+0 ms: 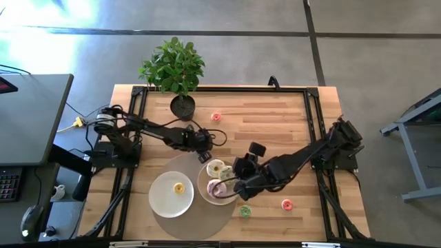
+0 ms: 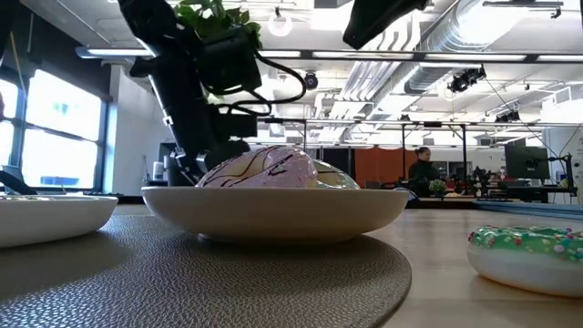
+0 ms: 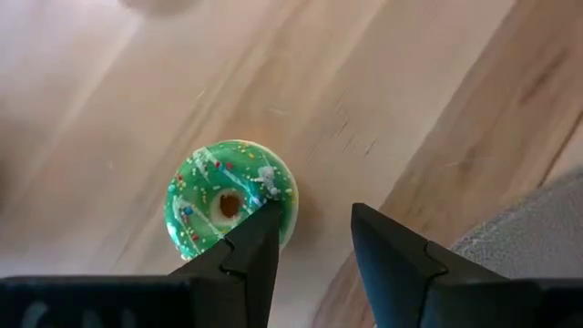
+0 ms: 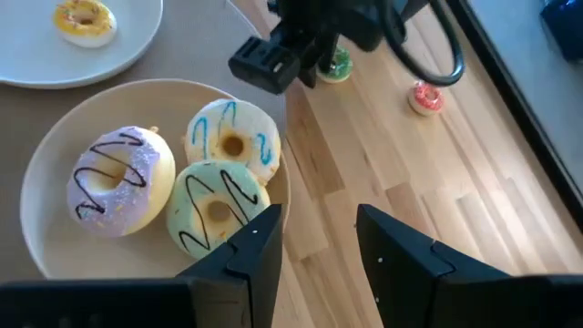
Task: Pick & Place donuts
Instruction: Put the top small green donut on the white plate
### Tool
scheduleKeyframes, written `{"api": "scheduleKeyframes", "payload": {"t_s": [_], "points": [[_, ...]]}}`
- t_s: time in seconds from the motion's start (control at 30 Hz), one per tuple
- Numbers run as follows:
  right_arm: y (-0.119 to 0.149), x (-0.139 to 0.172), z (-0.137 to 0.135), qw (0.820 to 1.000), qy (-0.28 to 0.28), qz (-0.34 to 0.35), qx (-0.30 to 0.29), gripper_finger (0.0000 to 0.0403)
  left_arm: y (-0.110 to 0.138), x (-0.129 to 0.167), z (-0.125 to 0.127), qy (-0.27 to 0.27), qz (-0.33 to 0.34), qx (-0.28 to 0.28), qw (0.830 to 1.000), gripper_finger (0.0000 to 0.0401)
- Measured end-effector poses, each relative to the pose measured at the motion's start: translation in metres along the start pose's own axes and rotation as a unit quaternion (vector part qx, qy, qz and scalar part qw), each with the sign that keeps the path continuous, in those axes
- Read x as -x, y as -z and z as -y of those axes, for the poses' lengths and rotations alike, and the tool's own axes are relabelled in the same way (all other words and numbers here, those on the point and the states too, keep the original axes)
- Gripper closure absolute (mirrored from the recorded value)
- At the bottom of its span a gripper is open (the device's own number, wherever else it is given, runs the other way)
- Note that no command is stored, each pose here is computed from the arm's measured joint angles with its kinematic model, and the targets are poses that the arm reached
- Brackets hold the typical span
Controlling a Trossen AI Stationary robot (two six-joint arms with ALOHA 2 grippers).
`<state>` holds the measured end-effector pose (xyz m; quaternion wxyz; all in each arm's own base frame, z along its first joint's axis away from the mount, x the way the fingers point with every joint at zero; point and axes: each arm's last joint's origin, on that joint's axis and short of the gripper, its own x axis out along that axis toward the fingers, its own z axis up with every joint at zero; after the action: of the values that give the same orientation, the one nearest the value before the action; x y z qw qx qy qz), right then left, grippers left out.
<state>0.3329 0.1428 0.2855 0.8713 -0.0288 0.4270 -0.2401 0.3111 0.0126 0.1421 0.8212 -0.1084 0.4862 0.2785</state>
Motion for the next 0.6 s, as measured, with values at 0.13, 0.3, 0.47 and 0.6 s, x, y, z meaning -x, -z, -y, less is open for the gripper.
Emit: {"api": "scheduleKeyframes", "payload": {"t_s": [0.13, 0.3, 0.47, 0.6], "points": [[0.004, 0.006, -0.006, 1.000, 0.002, 0.012, 0.003, 0.0263, 0.001, -0.001, 0.001, -0.007, 0.002, 0.007, 1.000, 0.0263], [0.008, 0.012, -0.011, 1.000, 0.006, 0.025, 0.007, 0.0263, 0.000, 0.010, 0.004, 0.011, 0.012, 0.003, 1.000, 0.0263], [0.009, 0.013, -0.012, 1.000, 0.005, 0.027, 0.008, 0.0263, -0.003, 0.024, 0.004, 0.015, 0.037, 0.007, 0.999, 0.0263], [0.008, 0.013, -0.012, 0.999, 0.009, 0.030, 0.008, 0.0263, -0.005, 0.028, 0.001, 0.003, 0.048, 0.008, 0.999, 0.0263]]}}
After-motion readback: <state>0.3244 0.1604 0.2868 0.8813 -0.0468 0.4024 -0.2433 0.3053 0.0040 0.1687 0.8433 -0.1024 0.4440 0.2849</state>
